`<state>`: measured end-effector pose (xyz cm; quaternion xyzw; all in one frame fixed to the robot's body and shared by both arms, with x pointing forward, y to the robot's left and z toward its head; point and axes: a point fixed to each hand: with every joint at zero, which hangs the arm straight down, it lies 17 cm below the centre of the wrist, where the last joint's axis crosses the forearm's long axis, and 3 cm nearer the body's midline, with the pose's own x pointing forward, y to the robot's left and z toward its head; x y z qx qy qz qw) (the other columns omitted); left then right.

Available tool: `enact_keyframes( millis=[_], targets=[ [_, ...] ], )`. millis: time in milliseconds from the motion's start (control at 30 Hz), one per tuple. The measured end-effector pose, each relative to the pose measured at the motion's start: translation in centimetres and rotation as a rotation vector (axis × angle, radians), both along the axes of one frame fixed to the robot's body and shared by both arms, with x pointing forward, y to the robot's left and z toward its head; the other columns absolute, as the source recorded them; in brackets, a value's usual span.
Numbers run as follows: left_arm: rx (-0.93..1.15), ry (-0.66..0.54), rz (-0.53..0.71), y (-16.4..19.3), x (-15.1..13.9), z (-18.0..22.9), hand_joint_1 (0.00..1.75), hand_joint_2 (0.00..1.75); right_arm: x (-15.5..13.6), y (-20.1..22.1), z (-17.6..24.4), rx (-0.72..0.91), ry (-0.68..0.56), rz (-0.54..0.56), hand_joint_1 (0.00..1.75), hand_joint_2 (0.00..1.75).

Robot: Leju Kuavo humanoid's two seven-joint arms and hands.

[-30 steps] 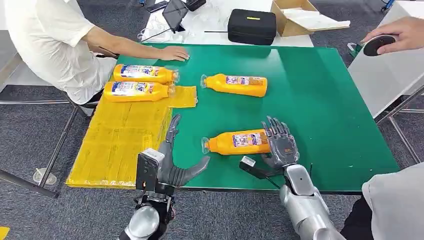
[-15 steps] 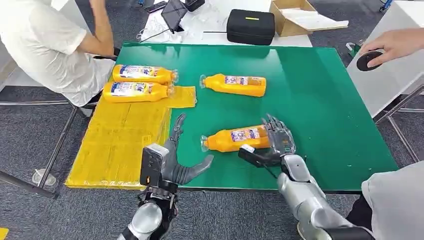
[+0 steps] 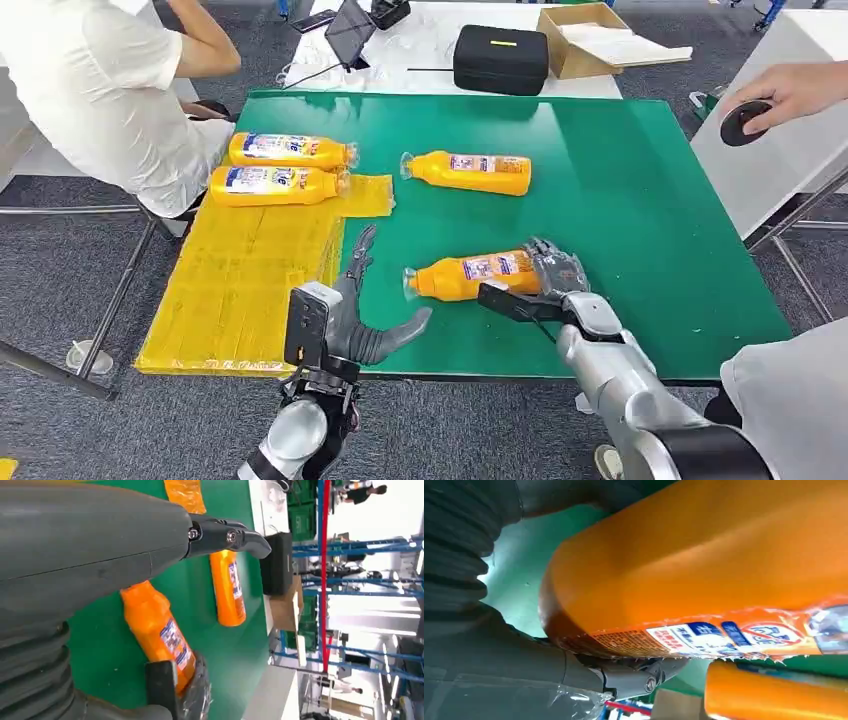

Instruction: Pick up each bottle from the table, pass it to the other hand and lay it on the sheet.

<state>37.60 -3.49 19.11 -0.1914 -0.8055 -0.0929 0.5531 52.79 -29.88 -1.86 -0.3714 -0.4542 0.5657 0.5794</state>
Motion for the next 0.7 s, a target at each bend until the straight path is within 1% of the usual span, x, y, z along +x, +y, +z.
enact_keyframes(
  millis=[200, 267, 367, 467, 600, 700],
  targets=[
    [-0.008, 0.01, -0.013, -0.3, 0.2, 0.0, 0.0, 1.75, 0.0, -0.4, -0.1, 0.02, 0.042, 0.025, 1.75, 1.75],
    [-0.01, 0.009, -0.015, -0.4, 0.2, 0.1, 0.0, 1.75, -0.1, -0.1, -0.1, 0.034, 0.04, 0.051, 1.75, 1.75],
    [-0.015, -0.002, -0.01, -0.4, 0.2, 0.2, 0.0, 1.75, -0.2, 1.1, 0.4, 0.105, 0.014, 0.11, 1.75, 1.75],
    [-0.027, -0.016, 0.003, -0.1, 0.2, 0.5, 0.0, 1.75, -0.8, 2.2, 0.8, 0.236, -0.023, 0.146, 1.75, 1.75],
    [-0.052, -0.021, 0.036, 0.7, 0.3, 0.6, 0.0, 1.75, -1.8, 3.4, 1.5, 0.403, -0.092, 0.163, 1.75, 1.75],
    [-0.063, -0.061, 0.133, 2.4, 0.4, 0.8, 0.0, 1.75, -2.4, 4.3, 2.4, 0.566, -0.166, 0.13, 1.75, 1.75]
  ],
)
